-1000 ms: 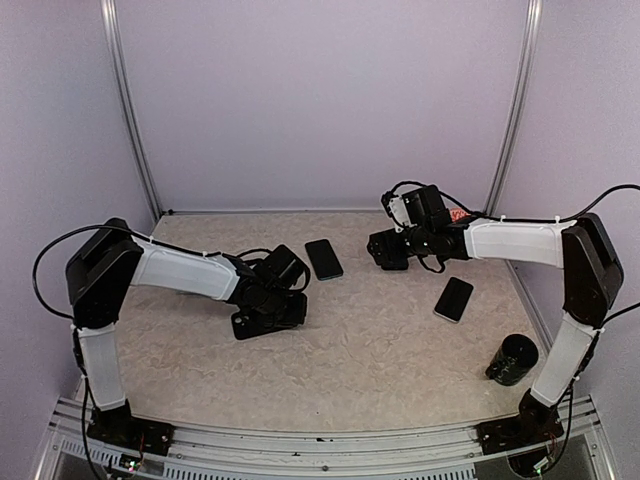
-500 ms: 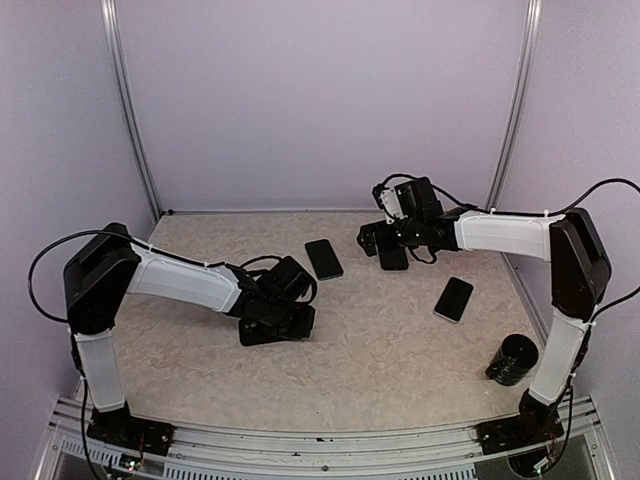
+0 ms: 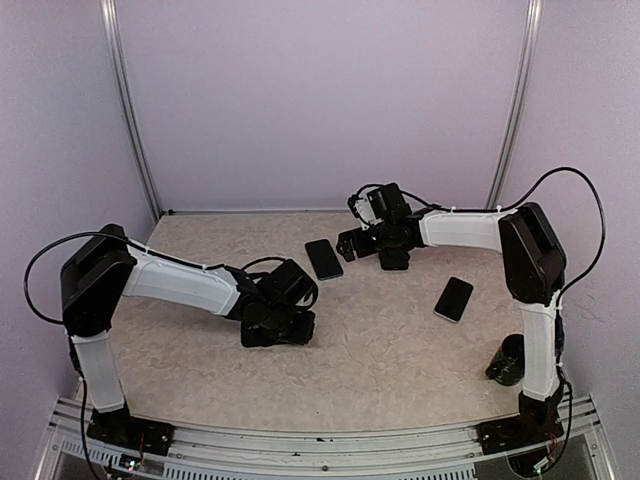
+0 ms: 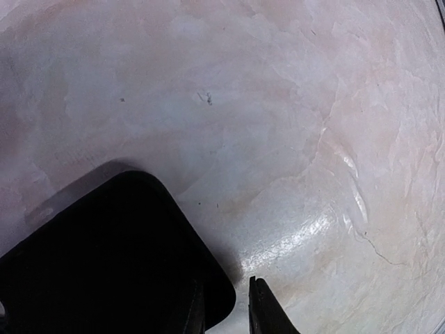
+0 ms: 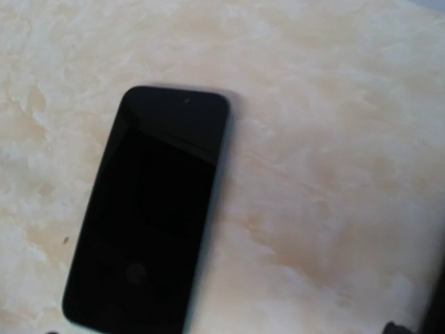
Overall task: Put the phone into the phone case
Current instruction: Move the phone case to the center of the board.
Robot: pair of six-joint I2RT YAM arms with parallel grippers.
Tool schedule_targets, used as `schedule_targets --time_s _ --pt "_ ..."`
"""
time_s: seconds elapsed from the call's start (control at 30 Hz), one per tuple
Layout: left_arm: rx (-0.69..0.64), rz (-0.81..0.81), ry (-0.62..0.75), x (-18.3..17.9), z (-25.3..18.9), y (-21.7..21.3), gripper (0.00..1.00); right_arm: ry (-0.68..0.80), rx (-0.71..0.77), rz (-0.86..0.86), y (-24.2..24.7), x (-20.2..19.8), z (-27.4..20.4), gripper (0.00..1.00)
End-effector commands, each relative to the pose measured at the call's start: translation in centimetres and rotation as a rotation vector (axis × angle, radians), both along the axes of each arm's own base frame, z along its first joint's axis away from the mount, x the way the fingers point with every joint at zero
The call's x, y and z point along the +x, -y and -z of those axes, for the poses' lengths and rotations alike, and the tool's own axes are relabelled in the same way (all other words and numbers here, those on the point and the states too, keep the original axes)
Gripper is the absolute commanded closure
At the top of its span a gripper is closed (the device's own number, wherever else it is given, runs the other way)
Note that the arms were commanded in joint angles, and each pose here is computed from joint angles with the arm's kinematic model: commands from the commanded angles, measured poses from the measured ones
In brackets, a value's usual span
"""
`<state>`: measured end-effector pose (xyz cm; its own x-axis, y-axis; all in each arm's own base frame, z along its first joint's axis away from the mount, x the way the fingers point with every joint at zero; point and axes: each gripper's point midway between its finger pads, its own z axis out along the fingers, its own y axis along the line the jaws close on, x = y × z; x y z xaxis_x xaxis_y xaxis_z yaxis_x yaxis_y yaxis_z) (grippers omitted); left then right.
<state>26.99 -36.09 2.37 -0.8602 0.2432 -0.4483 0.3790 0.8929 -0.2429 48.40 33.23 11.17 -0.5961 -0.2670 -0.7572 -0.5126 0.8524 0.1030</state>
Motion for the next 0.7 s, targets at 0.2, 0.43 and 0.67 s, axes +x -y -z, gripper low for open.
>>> schedule_targets --time_s 0.2,0.43,0.67 --pt "-0.046 -0.024 0.086 0.5 -4.0 -0.3 0.42 -0.036 -0.092 -0.029 -2.7 -0.4 4.4 0.0" --pt "-0.073 -0.098 0.198 1.7 -8.1 -1.8 0.23 -0.039 -0.083 -0.029 -3.8 -0.2 5.1 0.0" --pt "-0.081 -0.284 0.33 2.9 -12.2 -5.8 0.01 -0.045 -0.09 -0.033 -5.0 -0.2 6.1 0.0"
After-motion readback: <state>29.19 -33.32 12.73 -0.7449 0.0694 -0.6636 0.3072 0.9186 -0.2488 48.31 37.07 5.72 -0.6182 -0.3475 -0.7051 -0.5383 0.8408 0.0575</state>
